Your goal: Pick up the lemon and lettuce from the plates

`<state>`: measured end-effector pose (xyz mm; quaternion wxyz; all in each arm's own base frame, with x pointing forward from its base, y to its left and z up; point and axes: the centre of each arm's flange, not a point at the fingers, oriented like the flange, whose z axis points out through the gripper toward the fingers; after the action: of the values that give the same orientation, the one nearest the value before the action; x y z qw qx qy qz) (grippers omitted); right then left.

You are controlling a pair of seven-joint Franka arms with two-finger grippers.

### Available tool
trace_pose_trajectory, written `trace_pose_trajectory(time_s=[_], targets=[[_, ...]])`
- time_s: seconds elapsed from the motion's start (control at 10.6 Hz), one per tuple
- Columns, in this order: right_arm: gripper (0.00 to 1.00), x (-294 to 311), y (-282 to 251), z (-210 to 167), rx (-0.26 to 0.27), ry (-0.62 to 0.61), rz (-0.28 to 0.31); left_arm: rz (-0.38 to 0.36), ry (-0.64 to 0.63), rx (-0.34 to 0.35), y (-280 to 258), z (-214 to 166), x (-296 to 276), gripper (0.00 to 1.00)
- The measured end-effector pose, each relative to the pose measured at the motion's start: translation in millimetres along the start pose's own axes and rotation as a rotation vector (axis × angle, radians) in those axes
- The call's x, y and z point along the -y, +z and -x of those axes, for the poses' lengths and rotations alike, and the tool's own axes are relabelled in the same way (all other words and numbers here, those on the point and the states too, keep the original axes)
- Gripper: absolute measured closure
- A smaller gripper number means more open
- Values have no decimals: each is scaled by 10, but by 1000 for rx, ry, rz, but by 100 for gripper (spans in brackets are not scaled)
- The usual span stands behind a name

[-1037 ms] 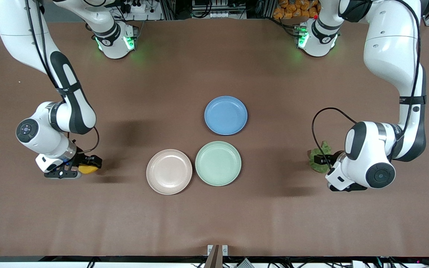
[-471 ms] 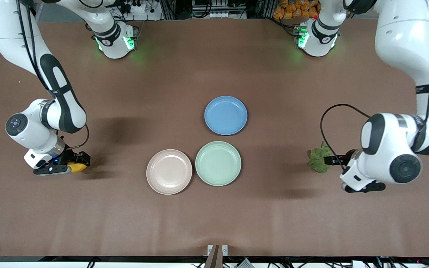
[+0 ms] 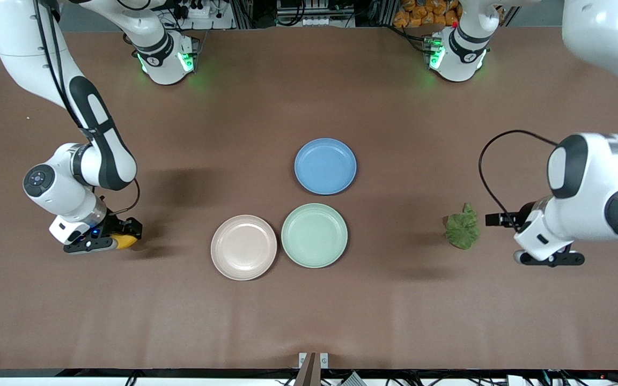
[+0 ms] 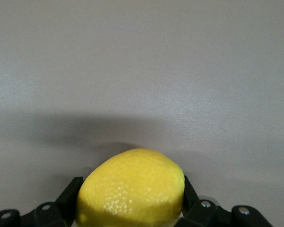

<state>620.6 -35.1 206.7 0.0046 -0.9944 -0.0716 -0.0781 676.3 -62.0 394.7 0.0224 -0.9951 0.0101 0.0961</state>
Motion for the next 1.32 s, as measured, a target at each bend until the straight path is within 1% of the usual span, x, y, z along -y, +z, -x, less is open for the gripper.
trace_pose_trajectory(time_s=[0.09, 0.19, 0.28, 0.38, 0.57, 0.75, 1.04, 1.32], targets=[[14, 19, 4, 0, 1, -3, -1, 2, 2, -13, -130, 118, 3, 0], [11, 25, 8, 3, 1, -4, -1, 5, 4, -29, -287, 258, 5, 0], [1, 23, 7, 2, -1, -4, 0, 8, 6, -48, -458, 417, 9, 0], [0, 22, 7, 3, -2, -4, 1, 10, 8, -68, -619, 572, 15, 0], [0, 24, 5, 2, -2, -4, 1, 15, 10, -107, -909, 846, 29, 0], [0, 25, 7, 22, 1, -4, 0, 17, 10, -123, -1206, 1120, 55, 0], [0, -26, -18, 225, 18, -6, 1, 33, 8, -144, -1560, 1436, 88, 0], [0, -157, -137, 363, 17, -23, 3, 39, 8, -160, -1875, 1675, 111, 0]])
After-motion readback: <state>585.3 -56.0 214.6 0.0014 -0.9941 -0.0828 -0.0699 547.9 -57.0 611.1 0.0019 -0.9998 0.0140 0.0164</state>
